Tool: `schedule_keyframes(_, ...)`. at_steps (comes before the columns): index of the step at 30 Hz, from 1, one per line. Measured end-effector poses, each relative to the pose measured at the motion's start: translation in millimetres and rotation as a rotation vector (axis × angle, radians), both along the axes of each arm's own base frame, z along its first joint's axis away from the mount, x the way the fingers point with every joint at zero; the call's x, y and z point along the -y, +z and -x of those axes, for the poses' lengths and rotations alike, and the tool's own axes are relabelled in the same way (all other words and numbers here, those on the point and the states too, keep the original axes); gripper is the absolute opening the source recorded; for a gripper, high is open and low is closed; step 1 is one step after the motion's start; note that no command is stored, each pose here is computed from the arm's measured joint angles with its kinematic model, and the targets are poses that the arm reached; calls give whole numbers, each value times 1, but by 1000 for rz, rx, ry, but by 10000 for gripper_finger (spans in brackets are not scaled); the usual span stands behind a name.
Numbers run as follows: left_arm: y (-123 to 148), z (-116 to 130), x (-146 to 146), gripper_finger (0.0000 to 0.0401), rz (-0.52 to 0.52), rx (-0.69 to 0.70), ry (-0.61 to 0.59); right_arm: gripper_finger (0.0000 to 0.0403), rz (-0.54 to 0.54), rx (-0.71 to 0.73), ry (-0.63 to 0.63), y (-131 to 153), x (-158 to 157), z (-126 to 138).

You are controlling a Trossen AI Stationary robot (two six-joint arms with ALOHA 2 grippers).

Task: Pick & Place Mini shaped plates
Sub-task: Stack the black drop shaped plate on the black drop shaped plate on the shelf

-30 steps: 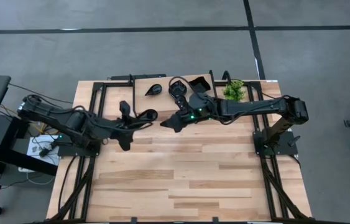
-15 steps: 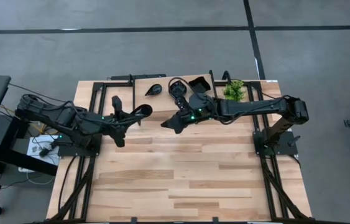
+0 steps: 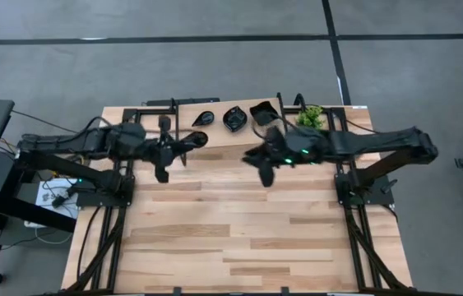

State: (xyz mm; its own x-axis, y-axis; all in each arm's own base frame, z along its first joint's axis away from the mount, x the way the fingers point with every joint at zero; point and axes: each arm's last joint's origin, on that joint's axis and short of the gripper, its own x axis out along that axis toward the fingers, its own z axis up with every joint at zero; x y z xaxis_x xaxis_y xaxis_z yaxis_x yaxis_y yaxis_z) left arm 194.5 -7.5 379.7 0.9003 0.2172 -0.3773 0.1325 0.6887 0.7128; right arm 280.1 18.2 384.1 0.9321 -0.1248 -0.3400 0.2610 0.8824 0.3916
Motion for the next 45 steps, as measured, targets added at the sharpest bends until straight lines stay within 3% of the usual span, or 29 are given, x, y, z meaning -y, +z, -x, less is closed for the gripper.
schedule_keyframes(4, 1, -10, -25, 9, 38, 40, 47, 113, 201, -88, -189, 8, -14, 39)
schedule_keyframes(8, -4, -27, -60, 8, 60, 77, 133, 113, 326, -159, -329, 7, -17, 58)
schedule_keyframes(15, -31, -52, -125, 8, 146, -22, 269, 113, 437, -306, -430, -5, -3, 59)
schedule_keyframes(21, -43, -63, -157, 8, 240, -45, 323, 113, 475, -374, -479, -11, 13, 52)
schedule_keyframes(31, -67, -68, -158, 7, 431, -160, 407, 113, 470, -437, -559, -19, 34, 44)
schedule_keyframes(37, -66, -66, -158, 8, 434, -156, 429, 113, 478, -475, -567, -24, 38, 39)
schedule_keyframes(45, -88, -67, -152, 8, 436, -192, 471, 113, 481, -486, -563, -29, 37, 32)
